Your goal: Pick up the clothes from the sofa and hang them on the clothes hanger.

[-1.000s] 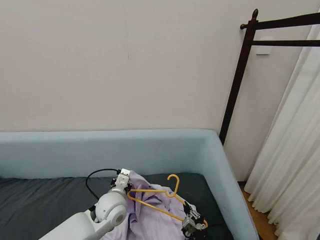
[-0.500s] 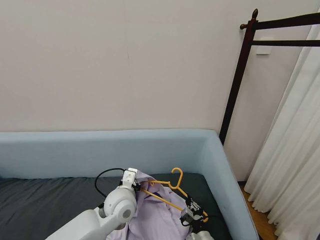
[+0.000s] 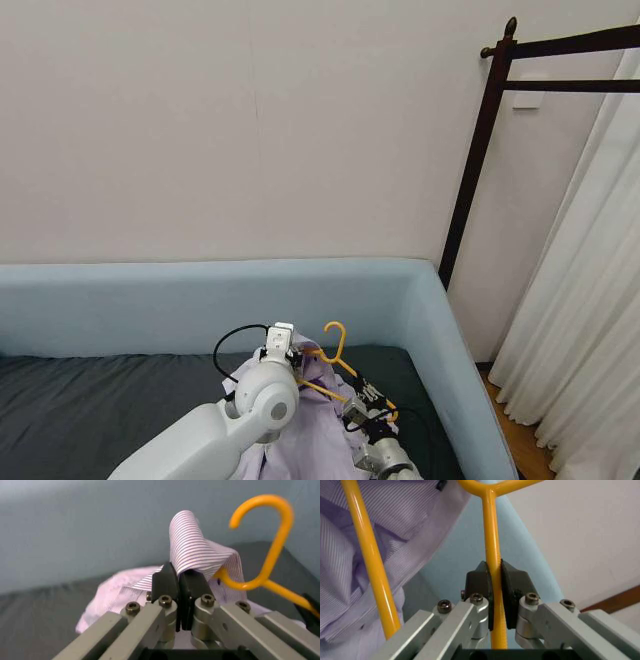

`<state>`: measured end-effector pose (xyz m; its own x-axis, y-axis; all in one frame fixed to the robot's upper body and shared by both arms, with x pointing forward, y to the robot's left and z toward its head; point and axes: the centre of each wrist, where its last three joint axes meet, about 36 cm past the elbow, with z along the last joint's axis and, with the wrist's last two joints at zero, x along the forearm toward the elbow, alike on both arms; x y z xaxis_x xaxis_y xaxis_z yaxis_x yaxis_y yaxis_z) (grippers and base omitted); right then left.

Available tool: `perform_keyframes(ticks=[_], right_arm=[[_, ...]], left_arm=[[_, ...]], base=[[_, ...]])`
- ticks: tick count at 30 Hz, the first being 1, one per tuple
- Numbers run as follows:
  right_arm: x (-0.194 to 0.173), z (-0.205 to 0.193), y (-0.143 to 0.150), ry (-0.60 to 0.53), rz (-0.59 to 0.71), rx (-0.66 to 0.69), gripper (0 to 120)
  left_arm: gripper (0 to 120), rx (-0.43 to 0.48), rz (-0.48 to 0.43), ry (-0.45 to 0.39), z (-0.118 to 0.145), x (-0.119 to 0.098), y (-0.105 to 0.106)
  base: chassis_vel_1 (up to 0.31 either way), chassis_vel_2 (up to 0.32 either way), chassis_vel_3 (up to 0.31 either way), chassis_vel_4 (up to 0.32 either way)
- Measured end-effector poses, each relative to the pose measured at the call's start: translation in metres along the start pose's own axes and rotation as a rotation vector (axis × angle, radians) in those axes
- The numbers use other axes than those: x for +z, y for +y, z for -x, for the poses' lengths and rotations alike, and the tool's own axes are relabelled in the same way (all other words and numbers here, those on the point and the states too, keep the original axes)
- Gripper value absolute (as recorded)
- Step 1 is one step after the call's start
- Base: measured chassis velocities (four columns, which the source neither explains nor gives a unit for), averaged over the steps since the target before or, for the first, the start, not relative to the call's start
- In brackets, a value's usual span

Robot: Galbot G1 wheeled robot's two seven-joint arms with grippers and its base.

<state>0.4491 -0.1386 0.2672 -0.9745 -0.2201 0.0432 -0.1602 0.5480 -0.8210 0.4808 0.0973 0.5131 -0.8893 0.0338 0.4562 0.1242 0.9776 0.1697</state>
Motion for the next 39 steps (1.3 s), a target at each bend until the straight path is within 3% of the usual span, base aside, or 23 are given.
perform_keyframes(ticks=[2,7,16,21,24,25,31,33,34,37,38,39], right_arm=[[-0.006,0.018,-0.010,-0.024,-0.004,-0.001,4],[-0.021,0.045,-0.031,-0.078,-0.012,0.000,4],[-0.033,0.051,-0.046,-0.149,-0.019,0.003,4],[-0.028,0.047,-0.051,-0.168,-0.028,0.014,4],[-0.023,0.046,-0.054,-0.180,-0.029,0.027,4],[-0.023,0.046,-0.054,-0.180,-0.029,0.027,4],[-0.008,0.041,-0.057,-0.185,-0.043,0.053,4],[-0.003,0.041,-0.062,-0.189,-0.041,0.068,4],[-0.003,0.041,-0.062,-0.189,-0.041,0.068,4],[0.007,0.037,-0.068,-0.192,-0.050,0.082,4],[0.007,0.037,-0.068,-0.192,-0.050,0.082,4],[0.009,0.036,-0.069,-0.199,-0.053,0.084,4]], left_arm=[[0,0.001,0.029,-0.041,0.000,0.001,-0.001],[0,0.020,0.037,-0.048,-0.003,0.002,-0.010],[0,0.024,0.039,-0.030,-0.007,0.021,-0.022],[1,0.028,0.026,-0.025,-0.018,0.030,-0.013],[15,0.040,0.043,-0.017,-0.028,0.032,0.004],[15,0.040,0.043,-0.017,-0.028,0.032,0.004],[37,0.084,0.071,-0.055,-0.059,0.048,0.058],[47,0.100,0.092,-0.172,-0.072,0.066,0.090],[47,0.100,0.092,-0.172,-0.072,0.066,0.090],[62,0.251,0.145,-0.370,-0.077,0.076,0.148],[62,0.251,0.145,-0.370,-0.077,0.076,0.148],[65,0.313,0.181,-0.413,-0.074,0.075,0.164]], base=[[0.000,0.000,0.000,0.000],[0.000,0.000,0.000,0.000],[0.000,0.000,0.000,0.000],[0.000,0.000,0.000,0.000],[0.000,0.000,0.000,0.000],[0.000,0.000,0.000,0.000],[0.000,0.000,0.000,0.000],[0.000,0.000,0.000,0.000],[0.000,0.000,0.000,0.000],[0.000,0.000,0.000,0.000],[0.000,0.000,0.000,0.000],[0.000,0.000,0.000,0.000]])
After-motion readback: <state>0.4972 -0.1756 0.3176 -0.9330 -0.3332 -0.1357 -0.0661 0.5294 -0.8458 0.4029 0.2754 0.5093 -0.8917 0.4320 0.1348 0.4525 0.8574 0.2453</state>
